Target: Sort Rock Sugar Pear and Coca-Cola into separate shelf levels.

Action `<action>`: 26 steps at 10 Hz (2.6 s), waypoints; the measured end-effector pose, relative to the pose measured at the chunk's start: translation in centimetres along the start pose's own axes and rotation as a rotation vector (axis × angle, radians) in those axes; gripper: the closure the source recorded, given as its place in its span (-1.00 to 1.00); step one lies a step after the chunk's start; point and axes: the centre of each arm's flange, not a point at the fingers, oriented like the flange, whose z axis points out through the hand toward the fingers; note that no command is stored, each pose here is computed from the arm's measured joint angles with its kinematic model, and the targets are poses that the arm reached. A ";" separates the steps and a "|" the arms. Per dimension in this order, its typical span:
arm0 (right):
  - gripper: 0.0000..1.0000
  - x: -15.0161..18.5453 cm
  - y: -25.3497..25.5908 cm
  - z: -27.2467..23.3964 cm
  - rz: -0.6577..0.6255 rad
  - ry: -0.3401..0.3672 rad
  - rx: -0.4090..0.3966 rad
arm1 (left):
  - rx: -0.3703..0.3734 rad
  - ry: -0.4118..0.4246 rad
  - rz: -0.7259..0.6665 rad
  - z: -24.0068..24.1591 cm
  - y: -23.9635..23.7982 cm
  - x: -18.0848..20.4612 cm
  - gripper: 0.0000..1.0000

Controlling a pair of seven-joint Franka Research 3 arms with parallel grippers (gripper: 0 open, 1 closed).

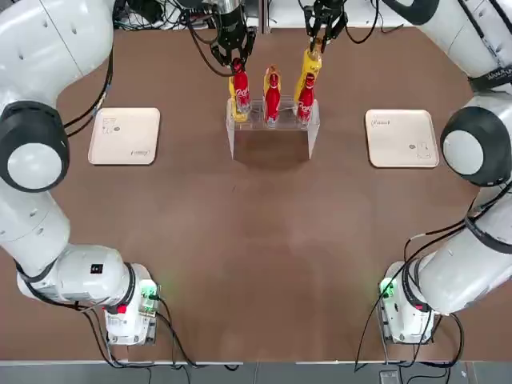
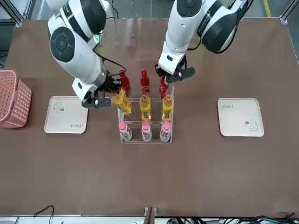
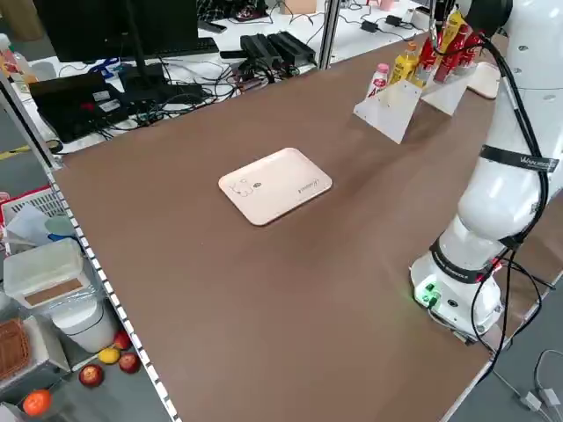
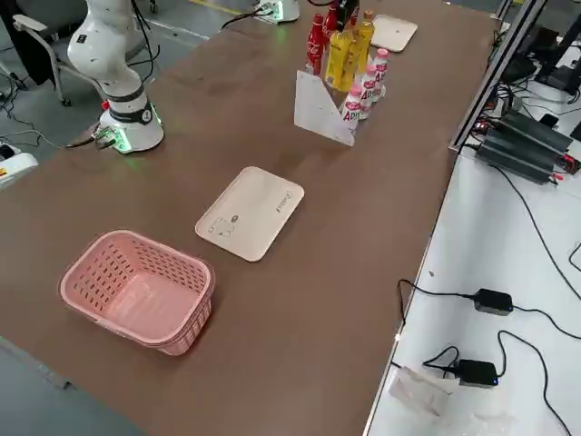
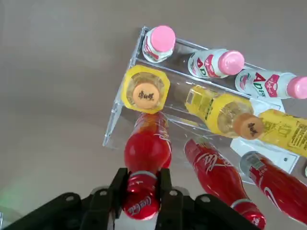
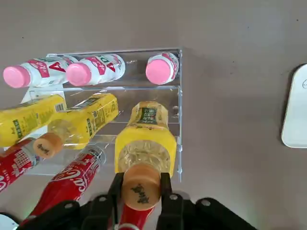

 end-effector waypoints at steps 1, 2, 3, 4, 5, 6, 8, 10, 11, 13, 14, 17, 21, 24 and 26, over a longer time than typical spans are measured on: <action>0.32 0.2 0.0 0.4 0.002 -0.002 0.000 | 0.001 0.002 0.002 0.0 0.0 -0.1 0.36; 0.32 0.5 0.0 0.8 0.004 -0.001 0.002 | 0.002 0.002 0.003 0.0 0.1 -0.1 0.36; 0.32 0.9 -0.1 1.5 0.007 0.001 0.005 | 0.003 0.002 0.005 0.1 0.1 -0.2 0.36; 0.32 1.4 -0.1 2.6 0.011 0.003 0.008 | 0.009 0.006 0.011 0.1 0.3 -0.6 0.36; 0.32 1.8 -0.2 3.9 0.015 0.001 0.008 | 0.015 0.014 0.006 0.2 0.6 -1.0 0.36; 0.32 2.0 -0.2 4.9 0.017 -0.007 0.004 | 0.020 0.023 -0.002 0.3 0.8 -1.4 0.36; 0.32 2.2 0.0 6.2 0.022 -0.022 -0.005 | 0.036 0.040 -0.004 0.6 1.4 -2.3 0.36; 0.32 2.4 0.3 6.9 0.028 -0.025 -0.007 | 0.041 0.037 -0.008 0.8 1.6 -2.8 0.36; 0.32 2.5 0.3 7.2 0.030 -0.026 -0.008 | 0.041 0.037 -0.008 0.8 1.6 -2.8 0.36; 0.20 2.5 0.3 7.1 0.049 -0.025 -0.007 | 0.041 0.037 -0.008 0.8 1.6 -2.7 0.36; 0.08 2.5 0.4 6.9 0.063 -0.022 -0.004 | 0.041 0.037 -0.008 0.8 1.6 -2.7 0.36; -0.51 2.5 0.4 6.7 0.071 -0.019 -0.001 | 0.042 0.037 -0.009 0.8 1.6 -2.7 0.36; -1.00 3.1 1.5 5.5 0.090 0.000 0.012 | 0.053 0.031 -0.010 0.8 1.4 -2.7 0.36; -1.00 5.6 7.8 0.7 0.150 0.061 0.073 | 0.060 0.026 -0.007 0.8 1.4 -2.8 0.36; -1.00 7.2 13.8 -2.0 0.095 0.106 0.090 | 0.063 0.014 -0.005 0.9 1.4 -3.1 0.36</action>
